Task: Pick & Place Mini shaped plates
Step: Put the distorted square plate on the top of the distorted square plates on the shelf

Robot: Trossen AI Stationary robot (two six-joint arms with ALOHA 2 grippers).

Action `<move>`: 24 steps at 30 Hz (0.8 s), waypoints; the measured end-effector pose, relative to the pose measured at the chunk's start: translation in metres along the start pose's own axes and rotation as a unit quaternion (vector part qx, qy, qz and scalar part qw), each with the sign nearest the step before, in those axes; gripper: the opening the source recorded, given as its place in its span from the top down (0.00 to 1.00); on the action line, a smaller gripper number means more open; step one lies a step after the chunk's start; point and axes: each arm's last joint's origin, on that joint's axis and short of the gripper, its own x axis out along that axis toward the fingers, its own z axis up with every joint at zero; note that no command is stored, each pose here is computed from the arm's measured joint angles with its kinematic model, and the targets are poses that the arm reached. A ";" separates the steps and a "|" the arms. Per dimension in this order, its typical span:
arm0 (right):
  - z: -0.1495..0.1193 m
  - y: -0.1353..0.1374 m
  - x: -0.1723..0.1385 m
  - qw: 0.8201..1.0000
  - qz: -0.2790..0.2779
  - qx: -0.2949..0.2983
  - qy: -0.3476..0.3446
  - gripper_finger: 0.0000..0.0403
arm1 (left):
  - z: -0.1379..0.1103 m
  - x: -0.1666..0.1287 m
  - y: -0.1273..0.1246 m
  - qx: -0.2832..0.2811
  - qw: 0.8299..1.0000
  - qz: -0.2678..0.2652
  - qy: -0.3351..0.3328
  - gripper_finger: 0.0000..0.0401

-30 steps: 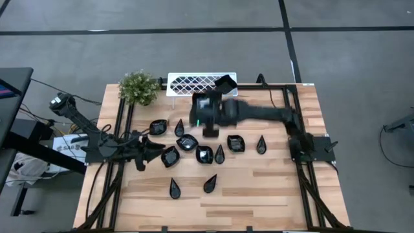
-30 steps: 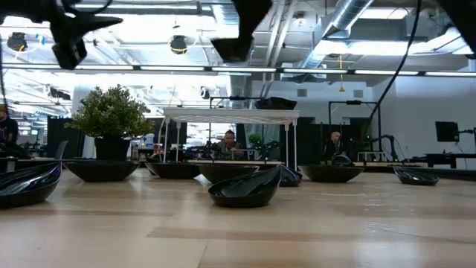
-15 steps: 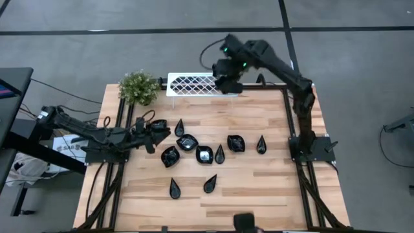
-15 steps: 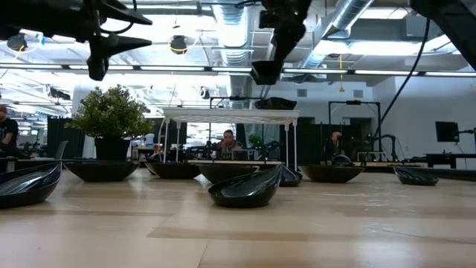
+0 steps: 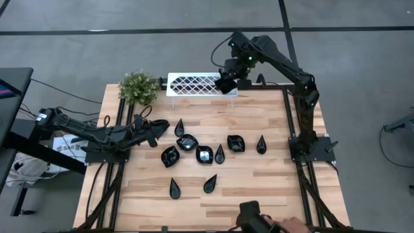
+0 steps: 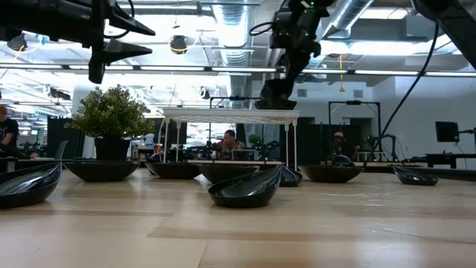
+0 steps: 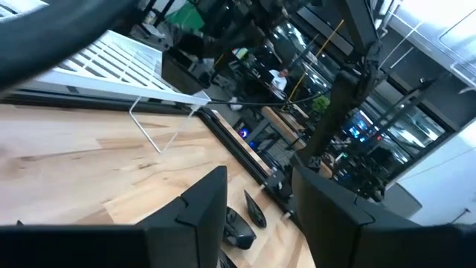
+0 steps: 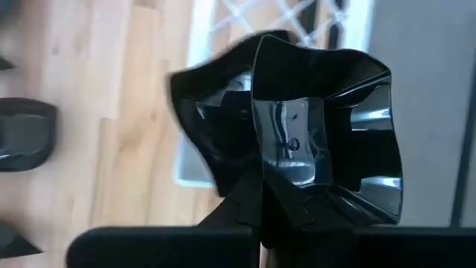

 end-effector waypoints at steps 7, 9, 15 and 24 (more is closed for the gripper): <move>0.015 0.037 -0.010 0.999 0.027 -0.043 0.003 1.00 | 0.000 0.000 0.000 0.000 1.000 0.002 -0.002 0.61; 0.013 0.047 -0.026 0.999 0.007 -0.053 -0.006 1.00 | 0.000 0.000 0.000 0.000 1.000 0.005 -0.004 0.61; -0.008 0.075 -0.068 0.997 -0.053 -0.028 -0.051 1.00 | 0.001 0.000 0.000 0.000 1.000 0.010 -0.008 0.61; -0.039 0.115 -0.043 0.946 -0.238 -0.065 -0.210 1.00 | 0.001 0.000 0.000 -0.002 1.000 0.009 -0.008 0.61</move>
